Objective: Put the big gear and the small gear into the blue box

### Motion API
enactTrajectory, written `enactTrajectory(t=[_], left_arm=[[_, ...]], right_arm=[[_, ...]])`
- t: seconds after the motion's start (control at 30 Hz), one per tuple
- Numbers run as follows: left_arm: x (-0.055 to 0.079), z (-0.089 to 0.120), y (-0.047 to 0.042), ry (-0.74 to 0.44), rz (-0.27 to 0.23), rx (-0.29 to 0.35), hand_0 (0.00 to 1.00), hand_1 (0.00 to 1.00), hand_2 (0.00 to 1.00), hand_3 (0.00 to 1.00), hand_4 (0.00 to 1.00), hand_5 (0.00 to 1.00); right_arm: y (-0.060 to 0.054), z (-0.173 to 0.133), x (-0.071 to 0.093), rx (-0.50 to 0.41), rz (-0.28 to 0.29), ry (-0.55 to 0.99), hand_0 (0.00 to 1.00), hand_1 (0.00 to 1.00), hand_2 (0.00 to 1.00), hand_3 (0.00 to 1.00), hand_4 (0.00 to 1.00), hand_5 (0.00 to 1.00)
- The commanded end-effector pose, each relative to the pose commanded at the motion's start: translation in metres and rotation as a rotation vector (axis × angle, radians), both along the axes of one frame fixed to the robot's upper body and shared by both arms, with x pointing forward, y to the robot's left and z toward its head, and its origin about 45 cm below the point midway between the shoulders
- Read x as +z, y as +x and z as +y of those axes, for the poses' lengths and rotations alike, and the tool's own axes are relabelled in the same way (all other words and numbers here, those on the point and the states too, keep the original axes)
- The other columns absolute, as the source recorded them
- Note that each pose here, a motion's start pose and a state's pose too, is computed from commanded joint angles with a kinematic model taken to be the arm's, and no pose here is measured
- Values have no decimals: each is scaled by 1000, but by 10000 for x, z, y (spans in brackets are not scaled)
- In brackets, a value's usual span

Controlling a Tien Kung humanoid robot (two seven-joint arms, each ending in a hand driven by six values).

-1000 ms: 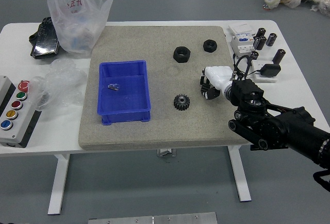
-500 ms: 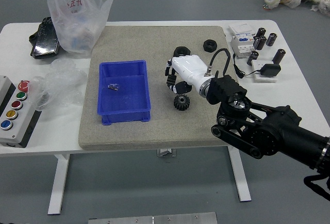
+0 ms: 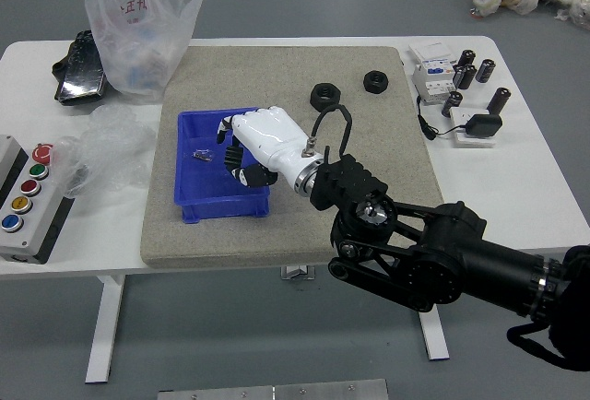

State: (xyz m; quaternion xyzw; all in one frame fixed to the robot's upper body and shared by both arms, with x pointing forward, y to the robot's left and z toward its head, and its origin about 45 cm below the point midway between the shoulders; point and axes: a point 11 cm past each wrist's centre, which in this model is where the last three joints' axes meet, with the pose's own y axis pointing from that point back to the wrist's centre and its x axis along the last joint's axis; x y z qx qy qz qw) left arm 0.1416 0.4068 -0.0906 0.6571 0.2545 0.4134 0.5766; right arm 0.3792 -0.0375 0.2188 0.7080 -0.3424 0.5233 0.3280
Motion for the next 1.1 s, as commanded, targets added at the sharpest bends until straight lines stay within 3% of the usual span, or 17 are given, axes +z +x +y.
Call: enactTrajectory(t=[0.07, 0.1, 0.33, 0.5, 0.73, 0.87, 1.1], left_arm=[[1, -2, 4, 0, 0, 0, 722, 598, 586, 681, 695, 521], [2, -3, 8, -1, -1, 0, 722, 598, 586, 681, 694, 522], [6, -6, 22, -2, -2, -1, 722, 598, 587, 682, 693, 521], [0, -14, 11, -4, 1, 0, 722, 598, 587, 682, 692, 520], [-5, -21, 3, -7, -2, 6, 722, 598, 587, 681, 691, 519], [-6, -5, -13, -4, -3, 11, 722, 598, 587, 681, 691, 519], [-11, -2, -26, -3, -5, 14, 721, 598, 587, 682, 689, 516]], right_arm=[[1, 3, -44, 1, 18, -3, 530, 646, 614, 681, 526, 180], [-2, 5, -65, 2, 26, -4, 669, 750, 799, 907, 685, 290], [-46, 30, -146, 14, 58, -7, 678, 768, 827, 916, 691, 285], [-48, 9, -107, 13, 61, 20, 670, 763, 817, 915, 703, 291], [108, -359, -28, -68, 56, 70, 654, 744, 800, 905, 703, 287], [168, -722, -180, -152, 103, 68, 654, 744, 800, 905, 703, 287], [77, -985, -439, -201, 161, 64, 650, 737, 800, 893, 715, 254]])
